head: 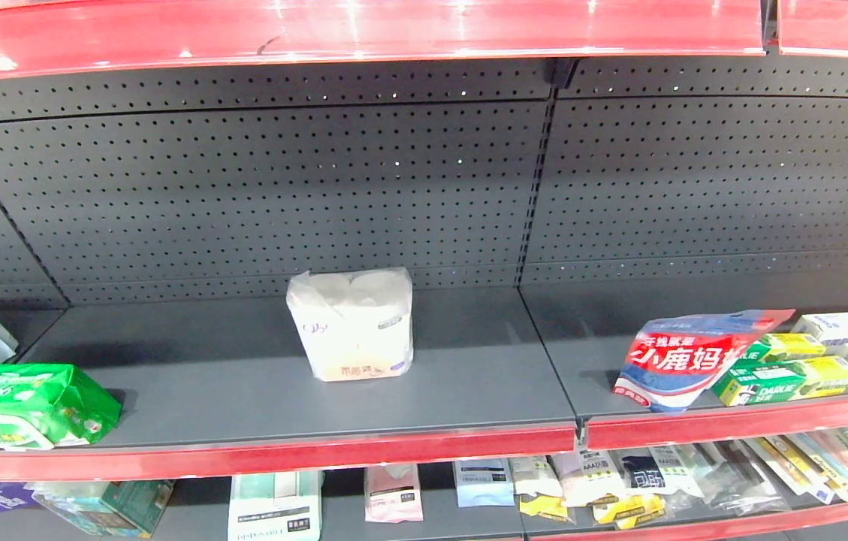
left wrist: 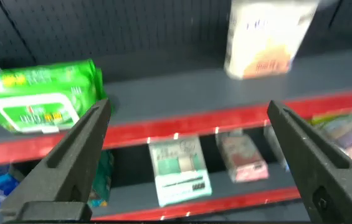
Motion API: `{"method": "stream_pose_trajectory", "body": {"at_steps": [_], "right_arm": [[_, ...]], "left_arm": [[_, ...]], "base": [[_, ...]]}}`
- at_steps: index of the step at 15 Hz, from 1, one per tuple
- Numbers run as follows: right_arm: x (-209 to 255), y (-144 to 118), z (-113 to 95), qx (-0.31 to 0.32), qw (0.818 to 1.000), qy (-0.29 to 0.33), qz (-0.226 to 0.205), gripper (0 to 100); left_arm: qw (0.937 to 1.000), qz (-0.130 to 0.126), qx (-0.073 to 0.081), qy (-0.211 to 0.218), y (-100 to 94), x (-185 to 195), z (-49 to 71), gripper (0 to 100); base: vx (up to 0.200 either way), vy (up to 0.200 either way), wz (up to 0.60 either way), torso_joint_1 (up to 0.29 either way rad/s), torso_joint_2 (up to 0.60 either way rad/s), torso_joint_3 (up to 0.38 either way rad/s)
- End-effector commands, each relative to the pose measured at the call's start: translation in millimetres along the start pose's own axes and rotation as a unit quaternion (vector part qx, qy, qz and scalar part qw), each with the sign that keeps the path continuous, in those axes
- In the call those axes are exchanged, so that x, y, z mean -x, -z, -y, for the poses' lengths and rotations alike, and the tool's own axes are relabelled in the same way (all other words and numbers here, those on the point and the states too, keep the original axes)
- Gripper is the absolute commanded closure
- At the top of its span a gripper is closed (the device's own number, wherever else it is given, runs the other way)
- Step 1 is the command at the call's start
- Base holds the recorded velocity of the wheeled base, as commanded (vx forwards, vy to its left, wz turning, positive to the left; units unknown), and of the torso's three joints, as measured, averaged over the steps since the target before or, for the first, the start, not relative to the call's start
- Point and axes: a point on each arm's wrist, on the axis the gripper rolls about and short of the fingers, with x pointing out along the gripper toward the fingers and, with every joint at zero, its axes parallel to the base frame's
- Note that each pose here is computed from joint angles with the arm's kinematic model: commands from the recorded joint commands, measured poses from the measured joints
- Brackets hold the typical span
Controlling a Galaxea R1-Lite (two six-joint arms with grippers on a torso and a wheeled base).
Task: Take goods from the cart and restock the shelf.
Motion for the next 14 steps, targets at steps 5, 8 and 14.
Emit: {"method": "stream_pose_trajectory", "body": {"at_steps": [5, 8, 14], "right_arm": [[0, 5, -1, 0.006, 1.0, 0.018, -0.006, 100], [-1, 4, -1, 0.014, 1.0, 0.018, -0.007, 100], [-2, 3, -2, 0.017, 1.0, 0.017, -0.011, 100]], "left_arm": [[0.9835, -0.161, 0.038, -0.072, -71.7, -131, -23.2, 0], [0.9824, -0.177, -0.036, 0.046, -60.1, -180, -28.9, 0], [0.9451, -0.188, -0.097, 0.249, -34.0, -251, -44.5, 0]], "base": [[0.0, 0.0, 0.0, 0.0, 0.0, 0.0], [0.0, 0.0, 0.0, 0.0, 0.0, 0.0], [0.0, 0.0, 0.0, 0.0, 0.0, 0.0]]}}
